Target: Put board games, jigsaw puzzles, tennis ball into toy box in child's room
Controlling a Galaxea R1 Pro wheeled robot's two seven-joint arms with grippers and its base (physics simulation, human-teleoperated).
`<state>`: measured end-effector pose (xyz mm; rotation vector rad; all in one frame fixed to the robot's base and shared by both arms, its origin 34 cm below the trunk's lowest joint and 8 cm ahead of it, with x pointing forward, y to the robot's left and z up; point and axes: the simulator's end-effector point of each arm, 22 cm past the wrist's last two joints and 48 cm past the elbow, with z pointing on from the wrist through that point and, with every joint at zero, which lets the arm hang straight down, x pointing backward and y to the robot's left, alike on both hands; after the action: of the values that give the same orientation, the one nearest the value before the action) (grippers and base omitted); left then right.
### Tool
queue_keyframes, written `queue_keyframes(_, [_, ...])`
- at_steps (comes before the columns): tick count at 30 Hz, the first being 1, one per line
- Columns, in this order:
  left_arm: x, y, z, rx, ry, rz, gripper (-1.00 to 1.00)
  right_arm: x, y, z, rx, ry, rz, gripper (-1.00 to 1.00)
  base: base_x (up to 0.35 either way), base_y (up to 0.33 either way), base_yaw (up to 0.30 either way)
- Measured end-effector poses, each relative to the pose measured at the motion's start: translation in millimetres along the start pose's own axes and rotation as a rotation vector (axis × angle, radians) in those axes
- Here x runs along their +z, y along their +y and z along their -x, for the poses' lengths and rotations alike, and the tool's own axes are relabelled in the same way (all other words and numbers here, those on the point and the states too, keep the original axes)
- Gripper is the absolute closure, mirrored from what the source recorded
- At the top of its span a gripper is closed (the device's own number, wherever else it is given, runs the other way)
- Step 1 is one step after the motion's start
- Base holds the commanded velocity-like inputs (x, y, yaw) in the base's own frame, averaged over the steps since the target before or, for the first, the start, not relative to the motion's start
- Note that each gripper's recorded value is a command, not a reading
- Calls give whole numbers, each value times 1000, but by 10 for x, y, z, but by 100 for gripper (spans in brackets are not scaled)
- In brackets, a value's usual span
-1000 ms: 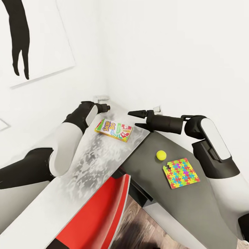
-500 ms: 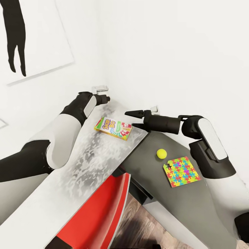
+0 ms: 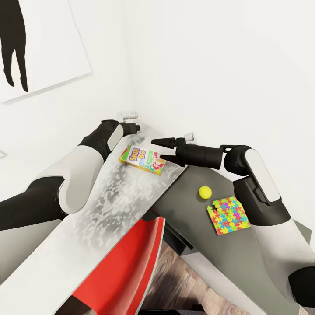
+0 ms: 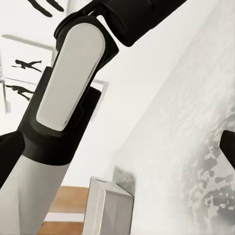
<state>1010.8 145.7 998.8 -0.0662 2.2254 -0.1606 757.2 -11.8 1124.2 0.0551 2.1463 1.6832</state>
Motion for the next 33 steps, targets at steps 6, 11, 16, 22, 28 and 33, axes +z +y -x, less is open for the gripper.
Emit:
queue_keyframes(6, [60,14,-76,-1,5,2,-100,36,-35,-33,2,14,2,-100,0,0,0])
queue_keyframes(11, [104,25,-133,-1,12,4,-100,52,-57,-45,-4,27,2,-100,0,0,0])
queue_keyframes(16, [140,35,-163,-2,15,5,-100,64,27,54,-33,25,12,-100,0,0,0])
queue_keyframes(22, [178,39,-153,-2,13,5,-100,72,166,199,-79,22,25,-100,0,0,0])
queue_keyframes(28, [205,35,-85,-1,3,4,-100,67,394,403,-145,11,44,-100,0,0,0])
queue_keyframes(33, [227,31,-24,-2,-4,3,-100,52,646,605,-209,-7,64,-100,0,0,0])
